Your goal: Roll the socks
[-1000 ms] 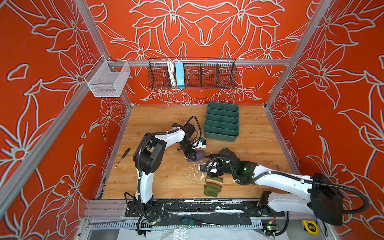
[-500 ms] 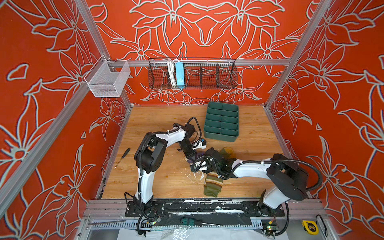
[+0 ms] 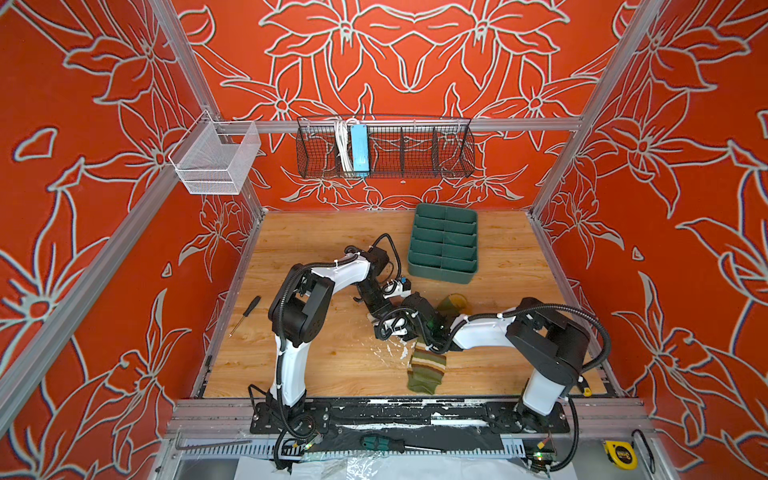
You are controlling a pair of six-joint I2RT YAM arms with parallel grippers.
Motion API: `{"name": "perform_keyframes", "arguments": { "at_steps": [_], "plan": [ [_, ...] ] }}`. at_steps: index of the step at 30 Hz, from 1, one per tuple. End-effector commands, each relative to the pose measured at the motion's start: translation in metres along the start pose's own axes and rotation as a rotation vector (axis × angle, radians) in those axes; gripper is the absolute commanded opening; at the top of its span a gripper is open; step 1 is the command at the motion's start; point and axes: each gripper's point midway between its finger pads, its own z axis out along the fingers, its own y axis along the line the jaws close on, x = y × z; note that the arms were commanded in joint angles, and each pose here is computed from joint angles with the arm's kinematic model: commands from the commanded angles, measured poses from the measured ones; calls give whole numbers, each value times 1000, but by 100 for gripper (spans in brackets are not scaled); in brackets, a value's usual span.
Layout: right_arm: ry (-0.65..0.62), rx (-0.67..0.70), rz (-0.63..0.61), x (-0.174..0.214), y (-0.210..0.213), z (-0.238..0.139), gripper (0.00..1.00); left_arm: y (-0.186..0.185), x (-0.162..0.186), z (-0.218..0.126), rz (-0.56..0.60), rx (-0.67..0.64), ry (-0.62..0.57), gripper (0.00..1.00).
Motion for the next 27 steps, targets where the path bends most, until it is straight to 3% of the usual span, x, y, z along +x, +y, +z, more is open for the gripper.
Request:
{"name": "perform_keyframes", "arguments": {
  "at_steps": [1,3,6,9,11,18,24,27],
  "plan": [
    [35,-102,-34,10,28,13,37,-11,31,24,-55,62,135,0],
    [41,-135,-34,12,35,12,29,-12,27,21,-45,49,115,0],
    [54,-179,-28,16,46,12,1,-18,20,13,-26,39,78,12],
    [69,-205,-22,20,54,11,0,-22,15,5,-12,25,38,33],
    [81,-220,-13,23,59,9,0,-23,14,0,-5,0,12,60],
    [104,-250,-4,25,66,3,0,-36,1,-23,68,-54,-123,100],
    [126,-274,-15,30,68,0,0,-42,-3,-42,115,-115,-188,99],
    [143,-292,-15,32,70,-4,0,-40,-5,-59,156,-224,-251,99]
  ]
}}
